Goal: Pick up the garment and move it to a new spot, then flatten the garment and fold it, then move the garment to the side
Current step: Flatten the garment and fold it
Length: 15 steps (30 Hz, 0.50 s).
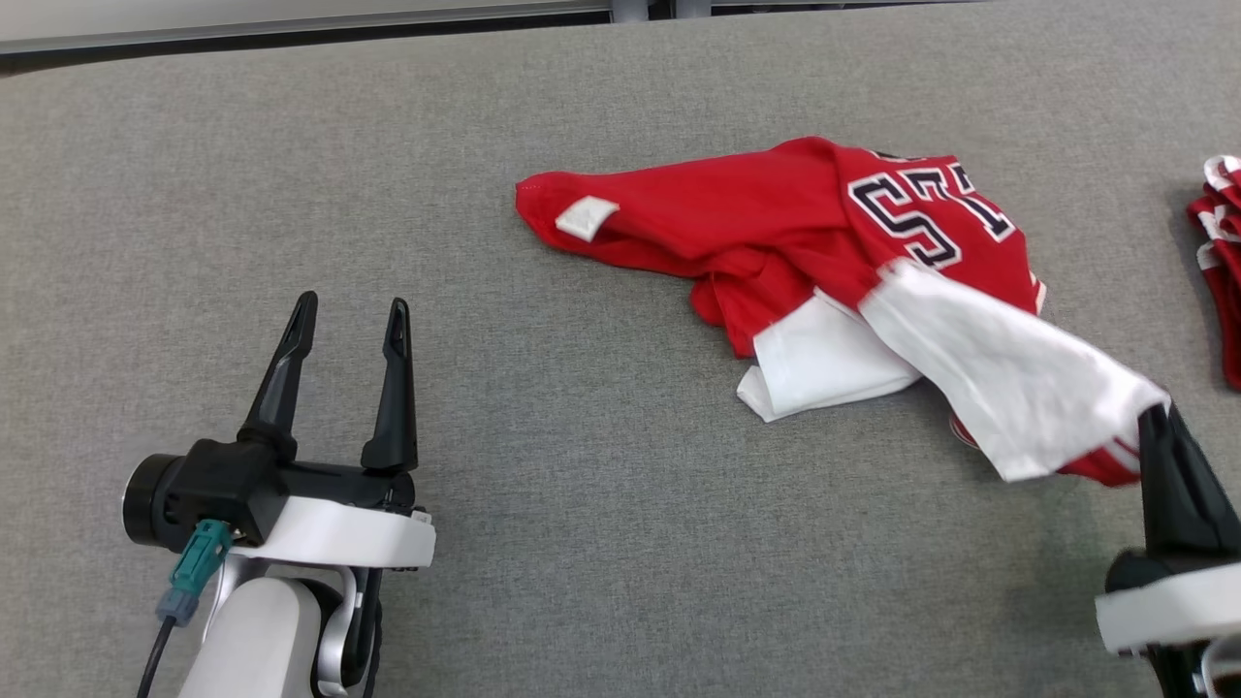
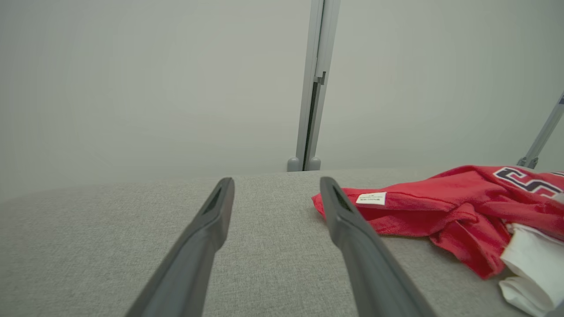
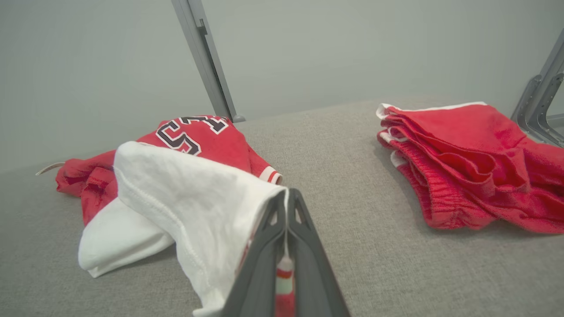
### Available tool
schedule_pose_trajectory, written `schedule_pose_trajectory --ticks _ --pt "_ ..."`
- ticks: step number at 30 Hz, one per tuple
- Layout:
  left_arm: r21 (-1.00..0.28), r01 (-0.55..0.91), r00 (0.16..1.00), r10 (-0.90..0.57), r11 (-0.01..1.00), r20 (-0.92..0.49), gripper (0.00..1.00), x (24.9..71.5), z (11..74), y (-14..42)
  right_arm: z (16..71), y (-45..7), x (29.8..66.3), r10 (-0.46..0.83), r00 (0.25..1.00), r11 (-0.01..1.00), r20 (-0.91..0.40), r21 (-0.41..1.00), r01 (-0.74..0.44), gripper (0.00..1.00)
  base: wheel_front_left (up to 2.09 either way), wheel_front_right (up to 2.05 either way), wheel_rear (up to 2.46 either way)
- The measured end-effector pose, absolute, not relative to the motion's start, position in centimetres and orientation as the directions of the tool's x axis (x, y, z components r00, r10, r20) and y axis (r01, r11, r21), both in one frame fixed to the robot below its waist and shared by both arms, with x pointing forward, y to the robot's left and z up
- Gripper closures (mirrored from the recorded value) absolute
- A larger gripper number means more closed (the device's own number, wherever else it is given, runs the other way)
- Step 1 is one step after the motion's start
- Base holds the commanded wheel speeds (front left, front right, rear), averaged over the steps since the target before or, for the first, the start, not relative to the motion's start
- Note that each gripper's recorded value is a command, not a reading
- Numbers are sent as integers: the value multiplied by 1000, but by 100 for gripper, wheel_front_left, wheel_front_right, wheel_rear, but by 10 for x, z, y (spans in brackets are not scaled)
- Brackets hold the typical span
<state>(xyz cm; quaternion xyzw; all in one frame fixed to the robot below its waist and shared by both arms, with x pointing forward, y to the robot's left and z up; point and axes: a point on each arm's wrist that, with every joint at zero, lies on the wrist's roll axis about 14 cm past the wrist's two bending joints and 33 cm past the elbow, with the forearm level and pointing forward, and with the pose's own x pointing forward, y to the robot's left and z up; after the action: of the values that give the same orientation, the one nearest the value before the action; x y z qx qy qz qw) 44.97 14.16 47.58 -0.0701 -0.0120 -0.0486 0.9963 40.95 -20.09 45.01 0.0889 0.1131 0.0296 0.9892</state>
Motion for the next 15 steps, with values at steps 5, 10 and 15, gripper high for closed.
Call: schedule_pose_trajectory --ticks 5,10,15 --pt "-141 112 994 -109 984 24 0 451 472 137 389 -225 373 -11 909 964 -416 237 120 100 0 0 0" --pt "-138 115 993 -114 984 16 0 451 469 136 367 -228 371 -20 893 951 -450 268 156 0 0 0 0" --pt "-132 112 994 -111 985 18 0 451 471 137 387 -233 386 -29 933 954 -358 269 133 0 0 0 0"
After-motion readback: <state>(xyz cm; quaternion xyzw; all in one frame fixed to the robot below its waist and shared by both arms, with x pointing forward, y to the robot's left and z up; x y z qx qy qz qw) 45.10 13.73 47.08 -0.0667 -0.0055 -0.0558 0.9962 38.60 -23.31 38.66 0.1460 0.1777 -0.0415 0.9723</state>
